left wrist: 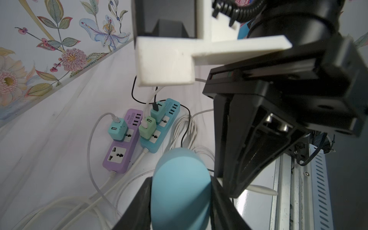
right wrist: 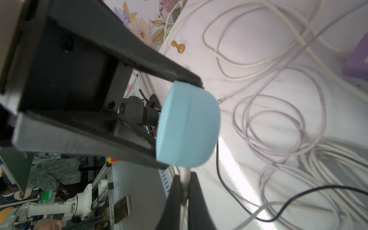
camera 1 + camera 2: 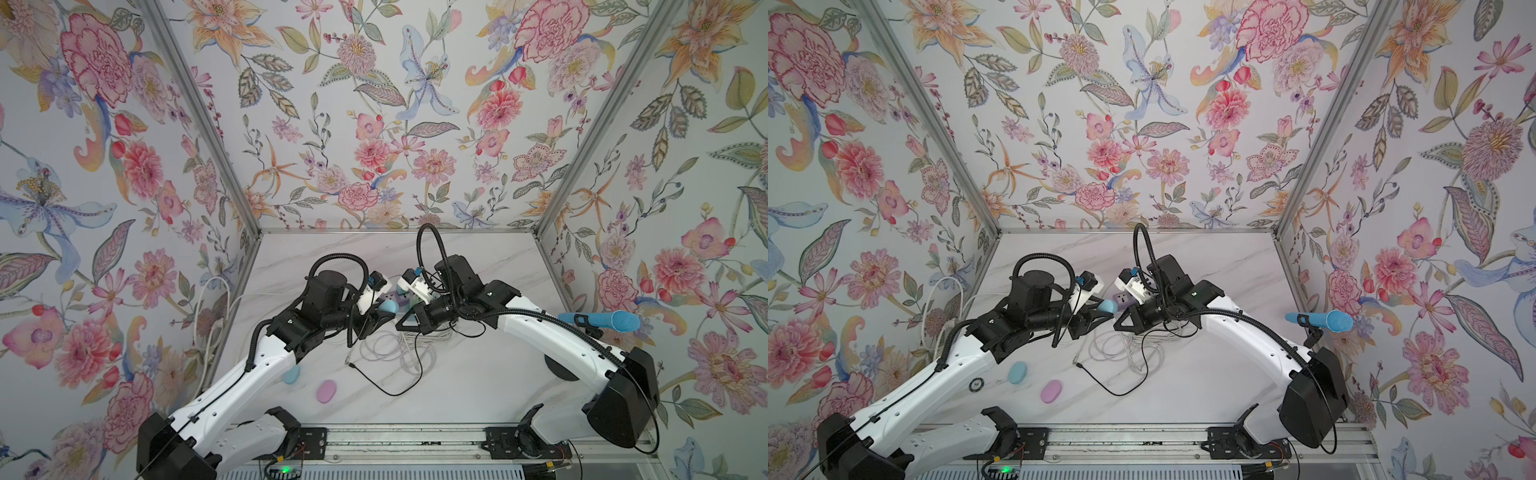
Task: Charge the bluetooth headset
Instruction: Insert the charging cable into the bluetooth headset.
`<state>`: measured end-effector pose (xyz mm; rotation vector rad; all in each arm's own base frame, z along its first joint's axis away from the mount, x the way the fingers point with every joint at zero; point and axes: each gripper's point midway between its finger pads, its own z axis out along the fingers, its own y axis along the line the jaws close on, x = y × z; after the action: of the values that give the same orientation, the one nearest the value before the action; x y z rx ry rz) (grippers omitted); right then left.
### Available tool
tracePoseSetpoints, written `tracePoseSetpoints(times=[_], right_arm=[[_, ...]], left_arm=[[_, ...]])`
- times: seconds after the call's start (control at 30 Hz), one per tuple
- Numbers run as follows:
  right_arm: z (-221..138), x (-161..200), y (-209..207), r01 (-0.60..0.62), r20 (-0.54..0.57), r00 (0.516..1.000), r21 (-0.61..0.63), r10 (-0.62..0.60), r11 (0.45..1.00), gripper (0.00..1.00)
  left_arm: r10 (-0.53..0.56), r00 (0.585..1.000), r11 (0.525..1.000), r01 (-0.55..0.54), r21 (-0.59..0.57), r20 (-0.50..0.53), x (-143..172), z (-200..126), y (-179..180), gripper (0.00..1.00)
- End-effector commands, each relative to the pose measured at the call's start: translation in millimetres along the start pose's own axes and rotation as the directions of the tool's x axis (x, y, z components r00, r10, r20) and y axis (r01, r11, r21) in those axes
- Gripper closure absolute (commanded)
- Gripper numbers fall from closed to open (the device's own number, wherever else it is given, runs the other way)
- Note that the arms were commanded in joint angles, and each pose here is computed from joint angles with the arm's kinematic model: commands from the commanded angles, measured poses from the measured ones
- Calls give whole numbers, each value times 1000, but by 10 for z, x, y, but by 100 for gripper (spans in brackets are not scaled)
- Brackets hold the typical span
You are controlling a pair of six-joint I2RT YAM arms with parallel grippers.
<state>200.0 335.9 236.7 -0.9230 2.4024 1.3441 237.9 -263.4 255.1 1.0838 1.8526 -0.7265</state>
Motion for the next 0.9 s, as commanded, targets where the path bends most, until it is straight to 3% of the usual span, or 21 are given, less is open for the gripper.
tracePoseSetpoints(times=[0.0, 0.2, 0.7, 0.87], right_arm=[[-75, -375, -93, 90, 88, 991, 78, -97, 993, 100], [-118, -524, -259, 106, 83, 989, 148, -119, 983, 100], [-403, -837, -395, 97, 156, 980, 165, -123, 982, 100], [-294, -898, -302, 122, 143, 979, 150, -144, 981, 100]], left_arm=[[32, 999, 976, -23, 216, -41, 10, 10, -525, 100], [25, 997, 967, -5, 256, -74, 48, 38, -658, 100], [37, 993, 967, -7, 255, -114, 152, 78, -728, 100], [33, 998, 958, -18, 286, -48, -2, 33, -796, 100]])
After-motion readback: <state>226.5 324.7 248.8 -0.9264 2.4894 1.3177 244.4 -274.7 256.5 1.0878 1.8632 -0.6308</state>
